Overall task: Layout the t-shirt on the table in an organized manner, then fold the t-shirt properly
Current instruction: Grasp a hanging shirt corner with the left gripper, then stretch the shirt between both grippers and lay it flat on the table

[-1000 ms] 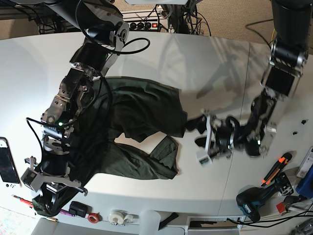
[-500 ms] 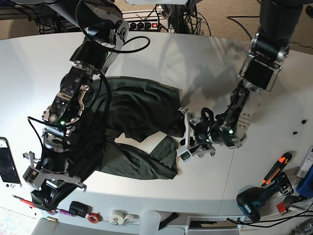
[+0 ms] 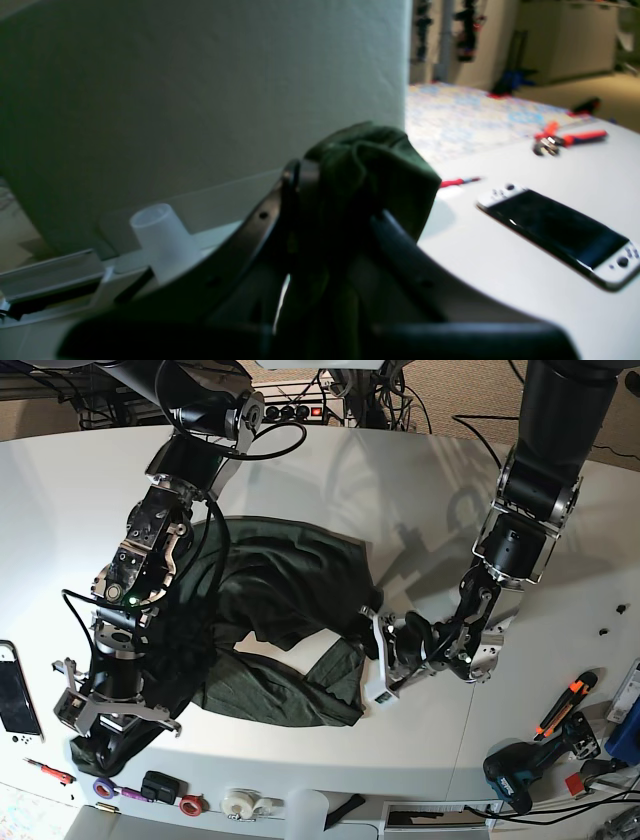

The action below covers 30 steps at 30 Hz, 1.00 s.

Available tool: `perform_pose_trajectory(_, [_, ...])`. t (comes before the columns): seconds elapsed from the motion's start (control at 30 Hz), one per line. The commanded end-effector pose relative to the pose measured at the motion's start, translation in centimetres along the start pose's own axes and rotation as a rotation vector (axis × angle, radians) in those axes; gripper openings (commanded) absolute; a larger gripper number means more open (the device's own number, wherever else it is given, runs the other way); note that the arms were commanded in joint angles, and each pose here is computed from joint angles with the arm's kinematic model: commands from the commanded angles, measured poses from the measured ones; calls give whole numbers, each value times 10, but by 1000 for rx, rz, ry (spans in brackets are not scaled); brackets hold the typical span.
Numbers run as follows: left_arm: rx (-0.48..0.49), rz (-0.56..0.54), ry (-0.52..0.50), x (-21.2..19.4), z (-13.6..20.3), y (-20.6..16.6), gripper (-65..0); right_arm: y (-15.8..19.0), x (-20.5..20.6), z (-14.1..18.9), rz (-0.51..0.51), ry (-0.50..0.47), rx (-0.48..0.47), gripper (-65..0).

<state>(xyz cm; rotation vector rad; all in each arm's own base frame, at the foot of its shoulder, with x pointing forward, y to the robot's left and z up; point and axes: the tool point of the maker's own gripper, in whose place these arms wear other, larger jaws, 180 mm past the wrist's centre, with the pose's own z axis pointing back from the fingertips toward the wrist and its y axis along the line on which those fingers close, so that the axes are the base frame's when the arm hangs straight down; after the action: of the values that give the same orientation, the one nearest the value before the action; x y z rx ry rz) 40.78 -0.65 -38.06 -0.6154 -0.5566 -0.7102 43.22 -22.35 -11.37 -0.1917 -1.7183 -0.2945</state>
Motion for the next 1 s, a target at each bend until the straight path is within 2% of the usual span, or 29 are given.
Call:
perform_pose_trajectory(0.0, [-24, -23, -56, 23, 6, -4, -392, 3, 22, -2, -2, -76, 10, -650])
perform_pose_trajectory(0.17, [-65, 9, -53, 8, -1, -14, -403, 3, 21, -2, -1, -70, 9, -650])
perform_pose_trajectory(0.2, [-66, 12, -51, 6, -1, -14, -445, 3, 21, -2, -1, -70, 9, -650])
perform_pose_trajectory(0.27, [-66, 14, -54, 5, -1, -15, -614, 3, 20, -1, -1, -68, 9, -650])
perform_pose_trajectory(0.3, [-64, 16, -60, 6, 0, -13, -650, 3, 20, -1, 0, -67, 9, -650])
perform_pose_trajectory(0.43, [-121, 9, -130, 27, 14, -17, -650, 1, 11, 1, 6, -39, 8, -650])
perform_pose_trajectory(0.5, [-151, 41, -174, 42, 28, -15, -650, -2, 2, 4, 18, -12, 6, -650])
perform_pose_trajectory(0.73, [-224, 163, -393, 98, 106, 11, -650, -44, -29, 17, 163, 83, -112, -650])
perform_pose_trajectory(0.83, [-246, 192, -440, 102, 137, 22, -650, -59, -39, 24, 192, 119, -155, -650])
perform_pose_trajectory(0.97, [-250, 212, -440, 90, 171, 36, -650, -77, -54, 32, 209, 188, -212, -650])
